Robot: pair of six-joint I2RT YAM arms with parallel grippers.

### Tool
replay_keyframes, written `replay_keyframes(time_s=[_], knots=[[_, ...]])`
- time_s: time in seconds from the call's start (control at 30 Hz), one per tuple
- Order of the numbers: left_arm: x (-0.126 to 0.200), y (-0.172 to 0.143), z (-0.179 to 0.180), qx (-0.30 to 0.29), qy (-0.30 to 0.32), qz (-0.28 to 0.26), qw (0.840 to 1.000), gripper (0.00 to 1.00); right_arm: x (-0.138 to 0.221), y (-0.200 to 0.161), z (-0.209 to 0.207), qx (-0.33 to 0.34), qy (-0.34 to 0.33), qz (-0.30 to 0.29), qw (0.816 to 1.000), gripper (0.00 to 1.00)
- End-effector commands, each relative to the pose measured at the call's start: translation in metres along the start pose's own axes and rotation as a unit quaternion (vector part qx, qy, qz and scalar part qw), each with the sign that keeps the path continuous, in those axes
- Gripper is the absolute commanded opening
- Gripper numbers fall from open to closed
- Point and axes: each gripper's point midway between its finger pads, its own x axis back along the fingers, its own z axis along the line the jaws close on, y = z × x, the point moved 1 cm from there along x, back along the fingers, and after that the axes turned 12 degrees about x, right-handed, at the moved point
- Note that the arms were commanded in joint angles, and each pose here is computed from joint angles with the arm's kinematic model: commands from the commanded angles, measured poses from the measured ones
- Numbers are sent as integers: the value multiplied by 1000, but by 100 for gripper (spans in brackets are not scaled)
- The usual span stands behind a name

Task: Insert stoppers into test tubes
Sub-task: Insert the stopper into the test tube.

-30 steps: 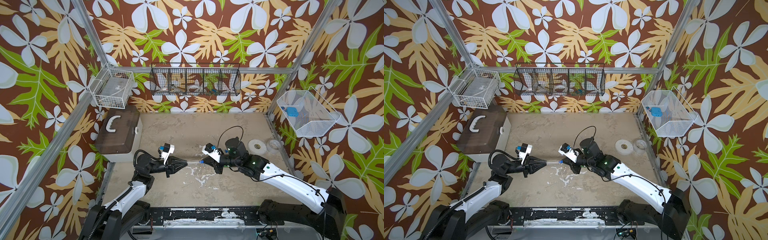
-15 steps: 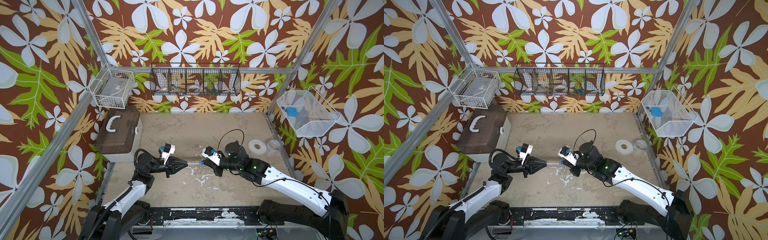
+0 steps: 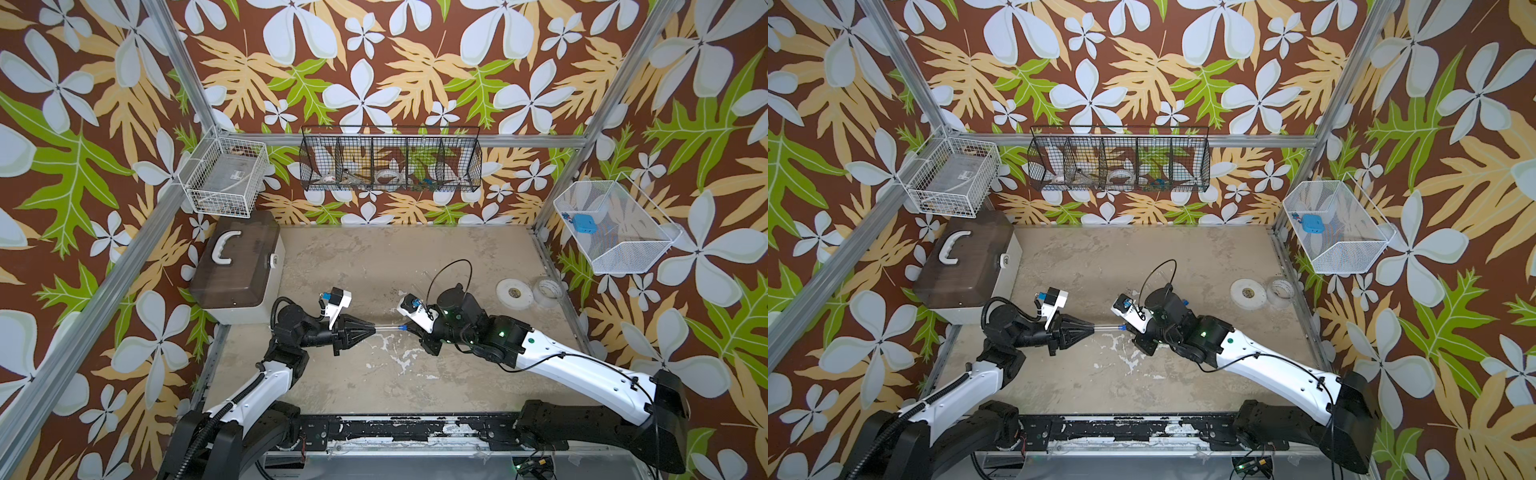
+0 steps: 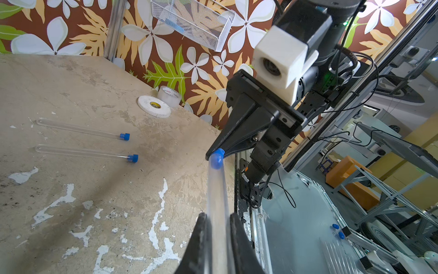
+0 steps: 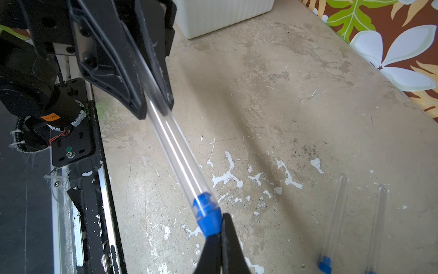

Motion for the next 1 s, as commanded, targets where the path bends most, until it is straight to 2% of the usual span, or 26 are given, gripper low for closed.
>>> replay_keyframes(time_s=[0.0,0.2,0.3,0.7,0.97], knots=[[-5,10,-17,-51,-25,-5,998,0,41,136,28,103,73,-307,943,0],[-5,12,-20,-47,-30,-4,998,0,45,123,17,120,44,-290,948,20],[-5,12,-21,-47,-33,-2,998,0,49,117,13,129,35,-284,950,26],[-3,12,-20,-47,-32,-2,998,0,56,89,2,171,8,-222,960,30],[-2,13,-19,-46,-30,-3,998,0,66,81,-9,178,-11,-202,963,30]])
